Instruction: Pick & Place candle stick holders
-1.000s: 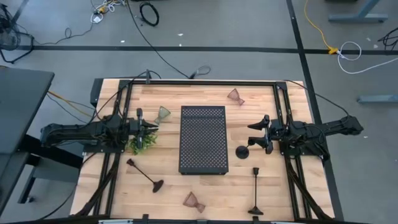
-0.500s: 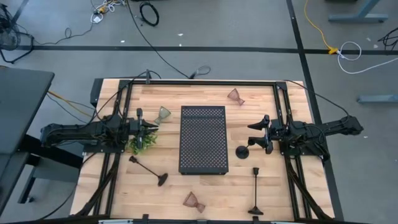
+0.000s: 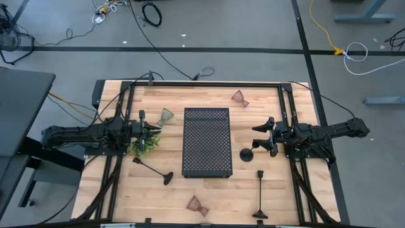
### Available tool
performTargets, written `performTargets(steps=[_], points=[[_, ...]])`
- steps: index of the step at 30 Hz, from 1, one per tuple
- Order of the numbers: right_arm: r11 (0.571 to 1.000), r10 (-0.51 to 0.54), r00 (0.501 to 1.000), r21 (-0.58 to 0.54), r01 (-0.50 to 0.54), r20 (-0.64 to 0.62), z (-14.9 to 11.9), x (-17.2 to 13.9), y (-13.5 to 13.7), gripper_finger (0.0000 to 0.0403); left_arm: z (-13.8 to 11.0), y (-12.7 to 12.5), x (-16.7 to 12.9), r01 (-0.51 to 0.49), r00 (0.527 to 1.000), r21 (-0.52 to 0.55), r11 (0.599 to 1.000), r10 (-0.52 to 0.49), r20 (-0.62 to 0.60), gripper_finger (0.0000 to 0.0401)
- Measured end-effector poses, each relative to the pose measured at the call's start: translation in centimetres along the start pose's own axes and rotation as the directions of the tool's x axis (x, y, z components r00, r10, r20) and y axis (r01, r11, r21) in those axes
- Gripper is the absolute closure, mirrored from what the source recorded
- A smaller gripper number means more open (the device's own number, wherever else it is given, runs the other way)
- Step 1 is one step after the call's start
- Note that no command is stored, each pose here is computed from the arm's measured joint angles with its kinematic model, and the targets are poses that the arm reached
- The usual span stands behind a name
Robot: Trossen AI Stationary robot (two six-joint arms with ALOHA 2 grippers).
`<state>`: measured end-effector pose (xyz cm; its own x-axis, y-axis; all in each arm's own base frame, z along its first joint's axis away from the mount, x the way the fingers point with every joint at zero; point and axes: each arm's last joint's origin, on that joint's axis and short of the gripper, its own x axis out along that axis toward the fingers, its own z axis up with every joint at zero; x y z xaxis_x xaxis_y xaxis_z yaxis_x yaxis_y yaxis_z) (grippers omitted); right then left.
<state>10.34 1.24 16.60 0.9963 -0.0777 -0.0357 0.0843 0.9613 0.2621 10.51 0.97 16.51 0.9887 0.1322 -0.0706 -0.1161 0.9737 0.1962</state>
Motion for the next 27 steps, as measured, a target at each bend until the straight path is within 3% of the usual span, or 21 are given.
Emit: performTargets(steps=[11, 19, 27], points=[[1.0, 0.0, 1.0, 0.0, 0.0, 0.0, 0.0, 0.0, 0.0, 0.0101, 0.2, 0.0, 0.0, 0.006, 1.0, -0.002, 1.0, -0.006, 0.019, 0.035], [1.0, 0.0, 1.0, 0.0, 0.0, 0.0, 0.0, 0.0, 0.0, 0.0101, 3.0, 0.2, -0.5, 0.087, 0.944, -0.055, 0.995, -0.065, 0.324, 0.035], [1.0, 0.0, 1.0, 0.0, 0.0, 0.0, 0.0, 0.0, 0.0, 0.0101, 3.6, 0.1, -0.7, 0.186, 0.913, -0.146, 0.972, -0.116, 0.39, 0.035]])
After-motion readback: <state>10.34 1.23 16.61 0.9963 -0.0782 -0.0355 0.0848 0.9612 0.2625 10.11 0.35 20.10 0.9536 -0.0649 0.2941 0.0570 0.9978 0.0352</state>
